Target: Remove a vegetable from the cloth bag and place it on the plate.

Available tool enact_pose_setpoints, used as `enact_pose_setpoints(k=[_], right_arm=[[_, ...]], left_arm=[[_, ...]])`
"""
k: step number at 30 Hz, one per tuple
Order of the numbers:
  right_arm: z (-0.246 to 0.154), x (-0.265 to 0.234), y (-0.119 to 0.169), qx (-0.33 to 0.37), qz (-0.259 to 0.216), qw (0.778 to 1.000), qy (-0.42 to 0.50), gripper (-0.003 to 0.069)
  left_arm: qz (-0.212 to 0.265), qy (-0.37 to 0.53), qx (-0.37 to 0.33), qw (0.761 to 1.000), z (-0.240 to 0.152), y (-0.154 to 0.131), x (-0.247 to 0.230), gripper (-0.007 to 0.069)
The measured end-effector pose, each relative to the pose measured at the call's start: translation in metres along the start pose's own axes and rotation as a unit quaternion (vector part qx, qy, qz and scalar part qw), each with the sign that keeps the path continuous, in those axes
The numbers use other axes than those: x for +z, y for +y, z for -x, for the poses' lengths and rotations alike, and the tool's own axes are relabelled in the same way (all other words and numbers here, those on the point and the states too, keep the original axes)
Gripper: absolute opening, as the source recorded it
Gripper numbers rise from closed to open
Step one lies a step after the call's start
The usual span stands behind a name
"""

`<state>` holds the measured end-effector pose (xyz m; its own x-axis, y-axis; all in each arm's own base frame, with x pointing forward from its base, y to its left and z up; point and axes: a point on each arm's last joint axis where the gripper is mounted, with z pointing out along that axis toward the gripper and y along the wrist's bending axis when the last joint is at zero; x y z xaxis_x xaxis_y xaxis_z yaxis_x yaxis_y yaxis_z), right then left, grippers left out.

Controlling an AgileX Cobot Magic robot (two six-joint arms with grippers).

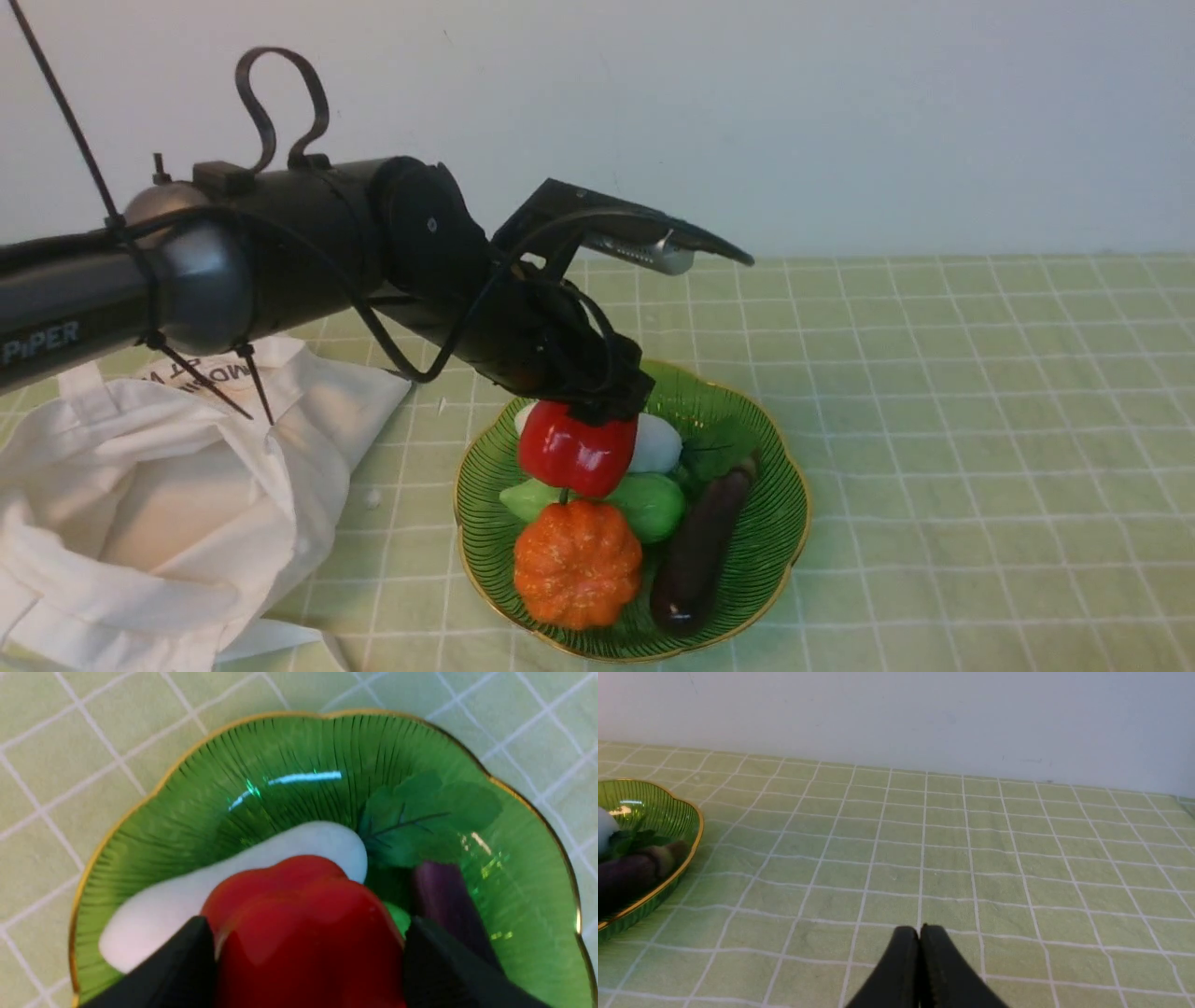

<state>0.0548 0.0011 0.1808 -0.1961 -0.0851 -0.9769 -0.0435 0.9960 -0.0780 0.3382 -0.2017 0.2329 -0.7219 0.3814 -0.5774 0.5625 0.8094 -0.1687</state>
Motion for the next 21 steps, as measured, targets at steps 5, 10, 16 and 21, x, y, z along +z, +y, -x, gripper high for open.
enact_pose_setpoints(k=[5, 10, 16, 21], right_arm=[[0.000, 0.000, 0.000, 0.000, 0.000, 1.000, 0.000, -0.0015], [0.000, 0.000, 0.000, 0.000, 0.000, 1.000, 0.000, -0.0015], [0.000, 0.000, 0.000, 0.000, 0.000, 1.000, 0.000, -0.0015], [0.000, 0.000, 0.000, 0.000, 0.000, 1.000, 0.000, -0.0015]], left_arm=[[0.000, 0.006, -0.001, 1.000, -0.002, 0.001, 0.004, 0.0548], [0.005, 0.010, 0.008, 1.000, -0.002, 0.002, 0.003, 0.0668], [0.030, -0.001, 0.053, 0.998, 0.002, 0.002, -0.018, 0.0678], [0.051, -0.003, 0.066, 0.997, 0.008, -0.001, -0.050, 0.0647]])
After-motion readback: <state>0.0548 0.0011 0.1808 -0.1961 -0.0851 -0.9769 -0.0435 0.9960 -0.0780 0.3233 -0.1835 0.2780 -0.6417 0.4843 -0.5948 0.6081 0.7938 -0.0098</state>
